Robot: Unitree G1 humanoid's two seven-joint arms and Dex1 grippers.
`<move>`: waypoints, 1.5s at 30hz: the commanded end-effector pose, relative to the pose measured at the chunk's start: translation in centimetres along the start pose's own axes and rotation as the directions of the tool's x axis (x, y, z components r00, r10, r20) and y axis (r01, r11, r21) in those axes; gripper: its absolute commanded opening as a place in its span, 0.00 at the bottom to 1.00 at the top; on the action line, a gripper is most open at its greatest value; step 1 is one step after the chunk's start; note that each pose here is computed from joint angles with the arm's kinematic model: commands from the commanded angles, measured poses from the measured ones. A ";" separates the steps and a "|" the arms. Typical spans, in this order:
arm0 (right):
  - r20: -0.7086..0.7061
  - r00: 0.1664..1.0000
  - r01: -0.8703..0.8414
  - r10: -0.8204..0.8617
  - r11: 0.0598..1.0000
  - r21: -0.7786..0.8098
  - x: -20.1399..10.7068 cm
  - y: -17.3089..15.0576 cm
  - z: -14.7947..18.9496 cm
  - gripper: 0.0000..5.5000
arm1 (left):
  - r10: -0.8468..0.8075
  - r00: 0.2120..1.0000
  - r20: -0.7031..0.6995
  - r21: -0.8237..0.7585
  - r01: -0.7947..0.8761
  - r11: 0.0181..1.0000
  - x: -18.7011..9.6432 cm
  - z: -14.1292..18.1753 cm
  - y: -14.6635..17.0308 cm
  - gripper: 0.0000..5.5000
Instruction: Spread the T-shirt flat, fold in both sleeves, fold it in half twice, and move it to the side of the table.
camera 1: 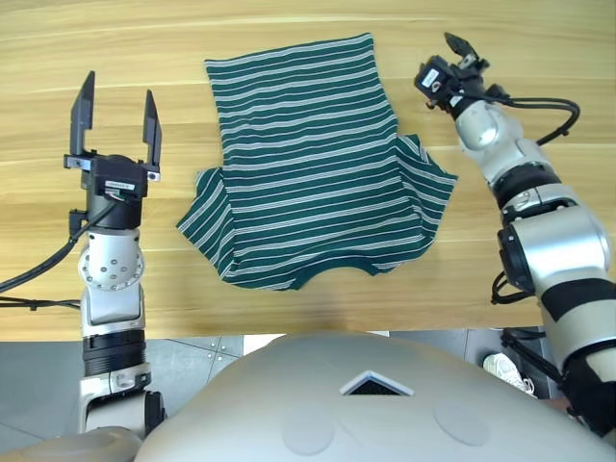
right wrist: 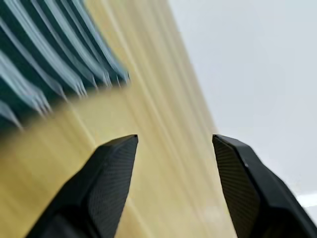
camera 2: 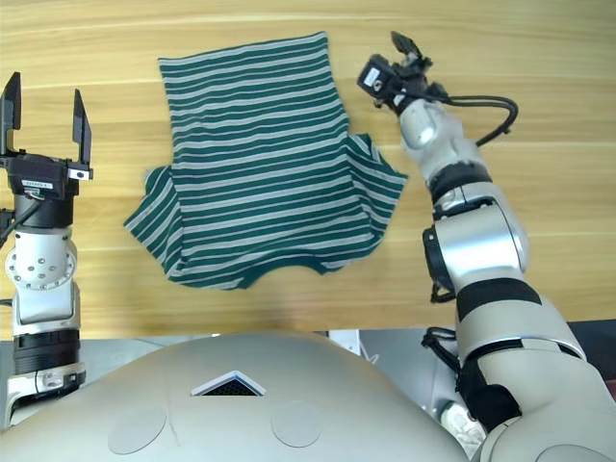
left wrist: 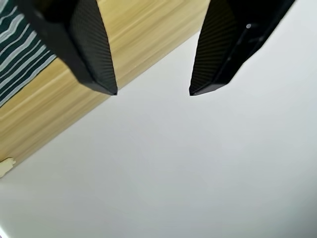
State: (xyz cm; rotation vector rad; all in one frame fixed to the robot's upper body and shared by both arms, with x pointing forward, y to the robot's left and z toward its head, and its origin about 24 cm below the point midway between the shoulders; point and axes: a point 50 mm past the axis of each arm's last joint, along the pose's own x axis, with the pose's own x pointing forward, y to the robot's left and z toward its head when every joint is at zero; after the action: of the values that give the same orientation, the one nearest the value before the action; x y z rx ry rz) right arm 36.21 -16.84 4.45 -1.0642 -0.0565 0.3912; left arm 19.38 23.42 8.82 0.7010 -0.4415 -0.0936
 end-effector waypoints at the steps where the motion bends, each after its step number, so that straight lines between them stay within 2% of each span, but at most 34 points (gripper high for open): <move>1: -0.003 0.994 -0.106 0.106 0.992 -0.063 0.1 1.8 0.4 0.51 | -0.102 0.995 -0.017 -0.003 0.102 0.995 -0.3 -0.4 -1.6 0.49; 6: -0.103 0.966 -0.249 0.238 0.963 -0.104 -0.7 4.4 -0.9 0.51 | -0.199 0.980 0.020 -0.025 0.199 0.980 -0.4 0.3 -3.0 0.49; 9: -0.159 0.948 -0.291 0.276 0.954 -0.076 -1.1 4.6 -1.7 0.51 | -0.208 0.978 0.025 -0.025 0.209 0.978 -0.4 0.4 -3.0 0.49; 15: -0.294 0.928 -0.242 0.231 0.970 -0.003 -2.6 3.2 -4.8 0.51 | -0.197 0.980 0.017 -0.012 0.198 0.980 -0.7 0.5 -2.0 0.49; 17: -0.300 0.935 -0.196 0.189 0.981 0.005 -2.7 2.4 -5.1 0.51 | -0.191 0.982 0.008 -0.007 0.191 0.982 -0.8 0.2 -1.9 0.49; 20: -0.188 0.979 -0.073 0.075 0.997 0.019 -1.6 0.5 -3.5 0.51 | -0.172 0.985 0.006 -0.002 0.172 0.985 -0.7 0.1 -1.9 0.49; 23: 0.022 1.000 -0.019 0.018 0.999 0.033 -0.1 -0.2 0.1 0.51 | -0.168 0.986 0.001 -0.012 0.168 0.986 -0.7 -0.1 -2.0 0.49; 26: 0.158 0.984 -0.090 0.087 0.996 0.011 0.3 1.4 2.6 0.51 | -0.173 0.985 0.002 -0.017 0.173 0.985 -0.6 -0.1 -2.1 0.49; 29: 0.198 0.962 -0.182 0.187 0.982 -0.042 0.1 3.4 3.4 0.51 | -0.182 0.983 0.002 -0.023 0.182 0.983 -0.6 -0.1 -2.3 0.49; 35: 0.028 0.932 -0.359 0.361 0.931 -0.057 -0.9 6.4 1.1 0.51 | -0.199 0.980 0.008 -0.024 0.199 0.980 -0.5 0.0 -2.6 0.49; 42: -0.183 0.950 -0.244 0.253 0.967 0.068 -1.5 3.7 -2.6 0.51 | -0.225 0.974 -0.017 -0.013 0.225 0.974 -0.9 -0.5 -2.6 0.49; 45: -0.264 0.941 -0.200 0.212 0.977 0.072 -2.2 3.0 -4.1 0.51 | -0.252 0.967 -0.044 0.005 0.253 0.967 -1.6 -0.9 -2.8 0.49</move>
State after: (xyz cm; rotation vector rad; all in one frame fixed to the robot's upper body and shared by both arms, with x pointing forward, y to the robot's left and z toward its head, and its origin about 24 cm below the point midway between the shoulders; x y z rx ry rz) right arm 34.98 -17.68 1.23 -1.0505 0.1974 0.4809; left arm 18.83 21.97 6.41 0.7387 -0.3437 -0.2911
